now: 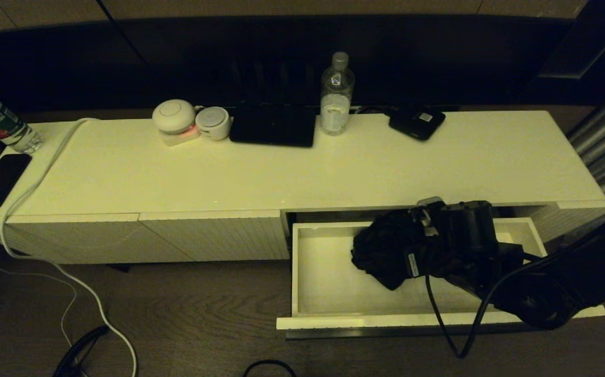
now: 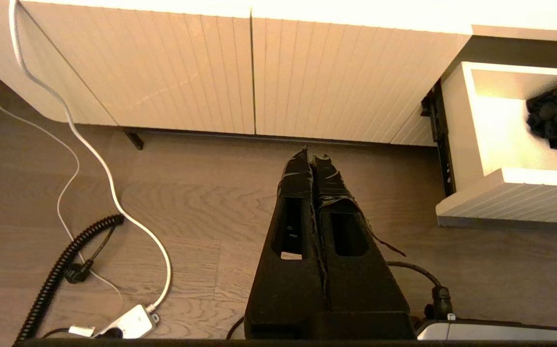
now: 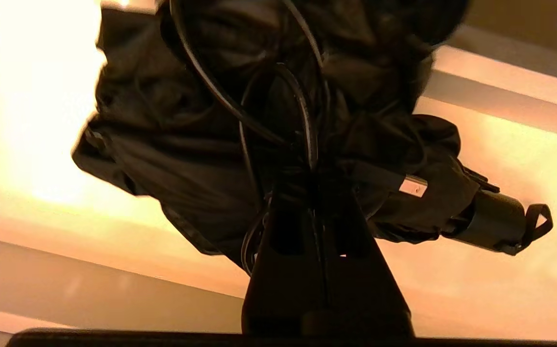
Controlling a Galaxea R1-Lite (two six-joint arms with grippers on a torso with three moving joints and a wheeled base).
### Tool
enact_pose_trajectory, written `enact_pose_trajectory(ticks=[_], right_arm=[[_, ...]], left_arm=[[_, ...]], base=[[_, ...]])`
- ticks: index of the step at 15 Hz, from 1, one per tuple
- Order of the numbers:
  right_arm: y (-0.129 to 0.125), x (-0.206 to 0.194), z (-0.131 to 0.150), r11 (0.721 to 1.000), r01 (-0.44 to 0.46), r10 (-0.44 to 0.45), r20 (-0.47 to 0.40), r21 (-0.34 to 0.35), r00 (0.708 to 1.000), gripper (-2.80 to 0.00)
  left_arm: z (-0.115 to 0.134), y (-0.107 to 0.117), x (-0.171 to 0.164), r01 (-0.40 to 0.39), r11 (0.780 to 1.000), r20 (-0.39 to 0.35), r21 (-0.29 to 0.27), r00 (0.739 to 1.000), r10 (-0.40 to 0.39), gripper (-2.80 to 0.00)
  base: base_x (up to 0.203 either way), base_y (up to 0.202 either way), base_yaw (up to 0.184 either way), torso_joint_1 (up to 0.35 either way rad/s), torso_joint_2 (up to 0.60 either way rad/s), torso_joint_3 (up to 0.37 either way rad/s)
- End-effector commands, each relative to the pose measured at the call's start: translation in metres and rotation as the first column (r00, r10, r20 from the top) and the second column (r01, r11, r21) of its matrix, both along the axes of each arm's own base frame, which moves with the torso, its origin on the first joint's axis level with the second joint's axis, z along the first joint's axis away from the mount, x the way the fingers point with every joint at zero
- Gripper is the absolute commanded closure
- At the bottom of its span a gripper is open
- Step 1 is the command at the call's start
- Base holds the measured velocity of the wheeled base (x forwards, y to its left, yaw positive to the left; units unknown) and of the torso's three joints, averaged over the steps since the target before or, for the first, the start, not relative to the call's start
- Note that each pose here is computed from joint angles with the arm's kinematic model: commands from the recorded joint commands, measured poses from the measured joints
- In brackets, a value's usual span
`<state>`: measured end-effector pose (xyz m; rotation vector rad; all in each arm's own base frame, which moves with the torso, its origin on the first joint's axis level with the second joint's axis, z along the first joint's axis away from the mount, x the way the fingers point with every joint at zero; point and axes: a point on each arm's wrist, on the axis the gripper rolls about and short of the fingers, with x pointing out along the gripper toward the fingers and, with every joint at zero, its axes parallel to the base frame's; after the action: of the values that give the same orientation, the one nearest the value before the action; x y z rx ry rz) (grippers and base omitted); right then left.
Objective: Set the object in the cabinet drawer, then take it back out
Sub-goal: Put the data cable in the drawer
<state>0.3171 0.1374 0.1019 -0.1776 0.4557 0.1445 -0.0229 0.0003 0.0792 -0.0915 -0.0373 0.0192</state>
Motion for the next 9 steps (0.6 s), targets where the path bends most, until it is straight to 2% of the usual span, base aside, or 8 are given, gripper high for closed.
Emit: enact_pose_trajectory(ticks=[1,5,6,9], right_arm=[[0.0019,0.0035,-0.0123,0.999,-0.012,0.012,0.002,-0.03,1.0,0.0],[0.0011,0.0084,-0.0113,1.0,-0.003,0.004,0.038,-0.018,0.999,0.0],[-0.0001,0.0098,-0.0102,1.0,0.003,-0.002,0.043,-0.016,0.999,-2.8],[-0.0014,0.0108,-0.0088,1.0,0.014,-0.013,0.049,-0.017,0.999,-2.8]], left_arm=[[0.0,0.0,-0.0001,-0.001,1.0,0.002,-0.001,1.0,0.001,0.0],[0.0,0.0,-0.0001,-0.001,1.0,0.002,-0.001,1.0,0.001,0.0],[0.0,0.0,-0.0001,-0.001,1.0,0.002,-0.001,1.0,0.001,0.0],[0.0,0.0,-0.0001,-0.001,1.0,0.002,-0.001,1.0,0.001,0.0]], base=[[0.0,0.0,0.0,0.0,0.0,0.0],[0.0,0.0,0.0,0.0,0.0,0.0],[0.0,0.0,0.0,0.0,0.0,0.0],[0.0,0.0,0.0,0.0,0.0,0.0]])
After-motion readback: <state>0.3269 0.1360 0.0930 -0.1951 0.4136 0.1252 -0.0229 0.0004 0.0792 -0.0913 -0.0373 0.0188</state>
